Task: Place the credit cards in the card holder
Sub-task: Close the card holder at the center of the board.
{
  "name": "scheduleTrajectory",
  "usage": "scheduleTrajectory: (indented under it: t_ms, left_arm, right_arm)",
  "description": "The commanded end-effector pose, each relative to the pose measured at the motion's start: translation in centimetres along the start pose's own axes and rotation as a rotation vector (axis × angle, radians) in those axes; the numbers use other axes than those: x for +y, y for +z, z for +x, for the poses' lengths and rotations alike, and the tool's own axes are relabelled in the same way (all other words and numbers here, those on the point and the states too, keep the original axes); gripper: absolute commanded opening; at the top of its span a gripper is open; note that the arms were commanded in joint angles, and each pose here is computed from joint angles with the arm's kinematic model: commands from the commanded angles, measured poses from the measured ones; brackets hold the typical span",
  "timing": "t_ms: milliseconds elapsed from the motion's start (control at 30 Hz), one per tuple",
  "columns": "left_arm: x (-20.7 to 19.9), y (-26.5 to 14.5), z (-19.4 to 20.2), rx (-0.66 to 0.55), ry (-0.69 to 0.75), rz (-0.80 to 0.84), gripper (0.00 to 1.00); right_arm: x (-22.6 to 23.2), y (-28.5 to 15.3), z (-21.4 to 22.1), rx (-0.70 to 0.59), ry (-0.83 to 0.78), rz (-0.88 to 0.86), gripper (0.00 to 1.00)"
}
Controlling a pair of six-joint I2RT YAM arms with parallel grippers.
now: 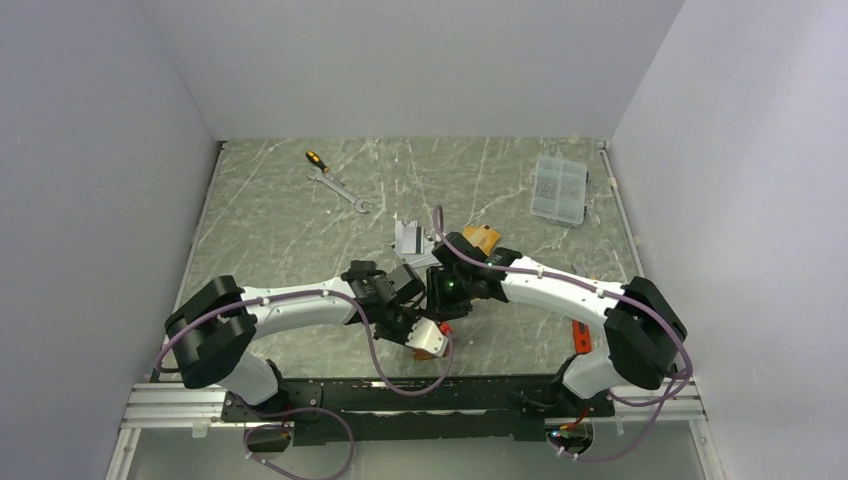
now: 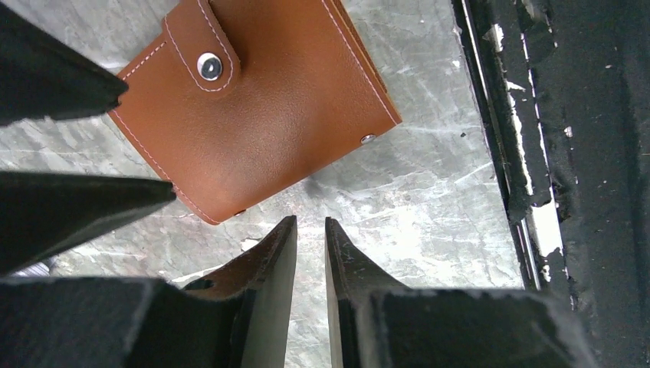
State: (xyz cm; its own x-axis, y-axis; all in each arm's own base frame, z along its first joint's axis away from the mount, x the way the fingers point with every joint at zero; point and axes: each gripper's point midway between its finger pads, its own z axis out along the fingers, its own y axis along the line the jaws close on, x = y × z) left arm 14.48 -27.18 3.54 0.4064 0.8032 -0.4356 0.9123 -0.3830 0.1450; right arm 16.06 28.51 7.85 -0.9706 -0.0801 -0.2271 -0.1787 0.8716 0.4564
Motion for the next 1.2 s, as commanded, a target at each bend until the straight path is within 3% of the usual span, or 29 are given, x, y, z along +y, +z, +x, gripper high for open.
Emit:
scheduleTrajectory:
  t_ms: [0,433,967,1167]
  left_arm:
    - [0.4,-0.7,-1.8,-0.073,0.033,-0.012,0.26]
    - [-0.4,-0.7,-2.1,-0.093,0.050,-0.004,0.26]
    - [0.8,-1.9,-0.3,-0.126,0.024,-0.192,0.28]
    - [0.4,-1.0,-0.4,-0.108,0.126,-0.251,0.28]
  right_arm:
    - [-1.7,-0.8,1.3,0.026,0.027,0.107,0.39]
    - [-2.1,1.1,0.7,-0.006,-0.066,0.347,0.41]
    - [-2.4,2.4,2.3,0.026,-0.010,0.298,0.39]
    - [-2.4,2.6,1.9,0.014,-0.009,0.312,0.35]
